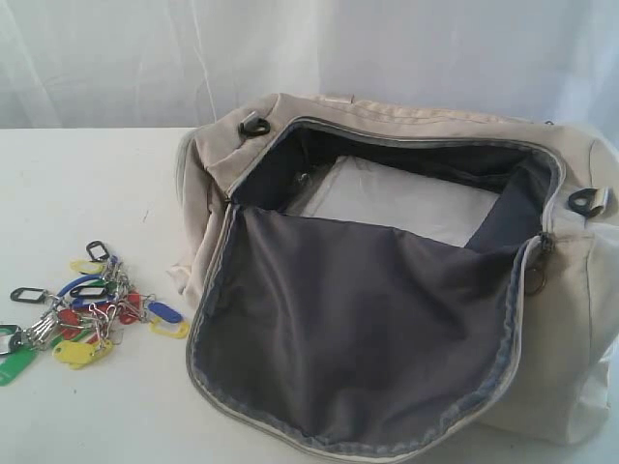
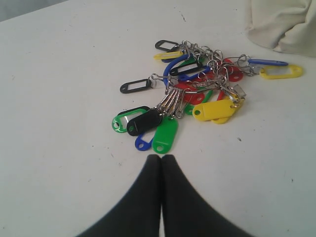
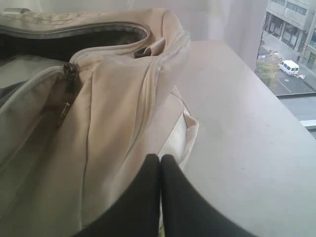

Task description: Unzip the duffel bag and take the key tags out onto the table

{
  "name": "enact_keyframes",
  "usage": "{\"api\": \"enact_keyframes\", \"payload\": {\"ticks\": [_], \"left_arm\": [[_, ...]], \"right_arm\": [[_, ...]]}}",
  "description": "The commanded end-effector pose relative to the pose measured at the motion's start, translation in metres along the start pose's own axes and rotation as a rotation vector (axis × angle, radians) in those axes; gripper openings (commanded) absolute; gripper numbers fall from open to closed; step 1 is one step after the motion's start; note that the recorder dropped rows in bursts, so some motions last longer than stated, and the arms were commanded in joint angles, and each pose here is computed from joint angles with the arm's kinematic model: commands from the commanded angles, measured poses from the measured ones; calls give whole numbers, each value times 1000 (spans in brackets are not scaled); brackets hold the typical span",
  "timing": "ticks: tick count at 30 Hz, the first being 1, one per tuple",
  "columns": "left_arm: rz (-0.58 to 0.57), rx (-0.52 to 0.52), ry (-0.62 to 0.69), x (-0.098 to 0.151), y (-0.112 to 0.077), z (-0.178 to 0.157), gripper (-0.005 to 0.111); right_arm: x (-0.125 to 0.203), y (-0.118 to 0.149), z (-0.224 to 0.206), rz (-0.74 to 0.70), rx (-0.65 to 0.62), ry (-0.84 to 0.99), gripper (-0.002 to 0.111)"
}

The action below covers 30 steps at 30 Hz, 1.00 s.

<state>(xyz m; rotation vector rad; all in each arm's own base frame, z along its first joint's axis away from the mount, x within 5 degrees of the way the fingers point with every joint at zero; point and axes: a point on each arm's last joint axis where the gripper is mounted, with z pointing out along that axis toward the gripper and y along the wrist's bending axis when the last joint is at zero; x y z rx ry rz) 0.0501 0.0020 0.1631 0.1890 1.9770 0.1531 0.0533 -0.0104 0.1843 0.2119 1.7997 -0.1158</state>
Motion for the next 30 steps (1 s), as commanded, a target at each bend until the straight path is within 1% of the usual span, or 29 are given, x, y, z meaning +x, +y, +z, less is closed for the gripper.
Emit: {"api": "enact_keyframes", "payload": {"ticks": [1,30], "left_arm": [[-22,5,-3,1,-1,0,0],[-22,5,-3,1,-1,0,0]], "right_arm": [[0,0,0,10,0,-11,0],[0,0,0,-8,0,-11,0]]}}
